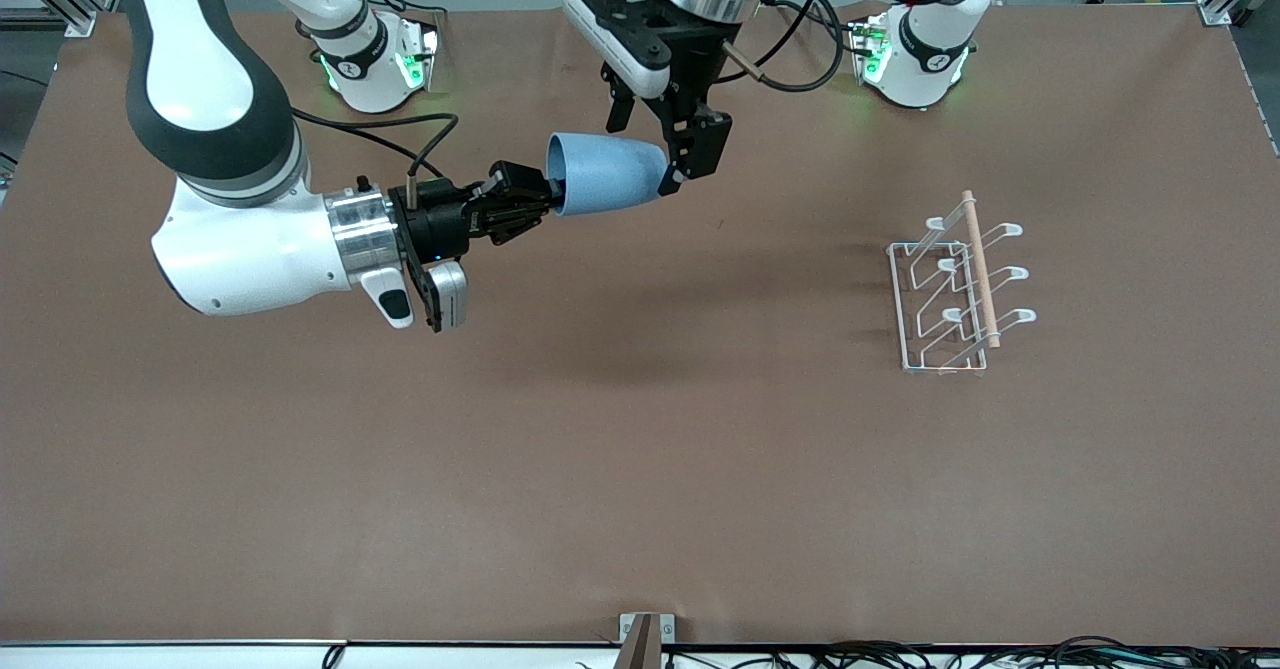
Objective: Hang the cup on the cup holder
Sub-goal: 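Grasp the cup's base with the left gripper beside the right gripper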
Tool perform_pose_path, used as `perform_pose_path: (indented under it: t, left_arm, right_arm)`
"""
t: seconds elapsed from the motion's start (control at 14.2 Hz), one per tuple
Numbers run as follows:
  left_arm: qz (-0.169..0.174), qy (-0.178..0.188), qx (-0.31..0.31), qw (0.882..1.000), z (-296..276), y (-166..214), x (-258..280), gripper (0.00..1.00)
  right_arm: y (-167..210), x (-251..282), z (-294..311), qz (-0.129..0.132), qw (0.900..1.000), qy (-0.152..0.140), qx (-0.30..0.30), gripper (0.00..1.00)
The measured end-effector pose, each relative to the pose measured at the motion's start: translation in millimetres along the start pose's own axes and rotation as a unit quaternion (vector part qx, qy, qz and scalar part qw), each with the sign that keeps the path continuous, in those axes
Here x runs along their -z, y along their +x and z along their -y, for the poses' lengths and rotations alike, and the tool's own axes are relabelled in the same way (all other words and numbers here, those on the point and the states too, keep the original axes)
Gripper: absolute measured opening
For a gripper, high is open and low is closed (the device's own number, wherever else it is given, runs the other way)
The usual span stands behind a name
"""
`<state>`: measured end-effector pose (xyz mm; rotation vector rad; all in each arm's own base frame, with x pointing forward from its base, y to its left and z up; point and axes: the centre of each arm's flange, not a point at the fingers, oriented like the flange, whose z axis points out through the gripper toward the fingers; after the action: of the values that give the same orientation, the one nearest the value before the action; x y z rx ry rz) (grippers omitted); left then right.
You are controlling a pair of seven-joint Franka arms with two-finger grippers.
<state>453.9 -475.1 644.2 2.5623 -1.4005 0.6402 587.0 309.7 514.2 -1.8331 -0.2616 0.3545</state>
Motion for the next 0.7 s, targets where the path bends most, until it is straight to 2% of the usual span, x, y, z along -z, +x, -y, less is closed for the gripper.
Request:
perform_pose_path:
  t: [0.21,0.7]
  left_arm:
    - [-0.006,0.0,-0.005,1.0,-1,3,-6,1.0]
    - [0.007,-0.005,-0.025,1.0,-15,6,-36,0.98]
  right_arm:
    - [1,2,-2,-0.002,1.0,0.0,-0.002,0.05]
    - [-1,2,-3,0.004,1.0,0.001,-0.003,0.05]
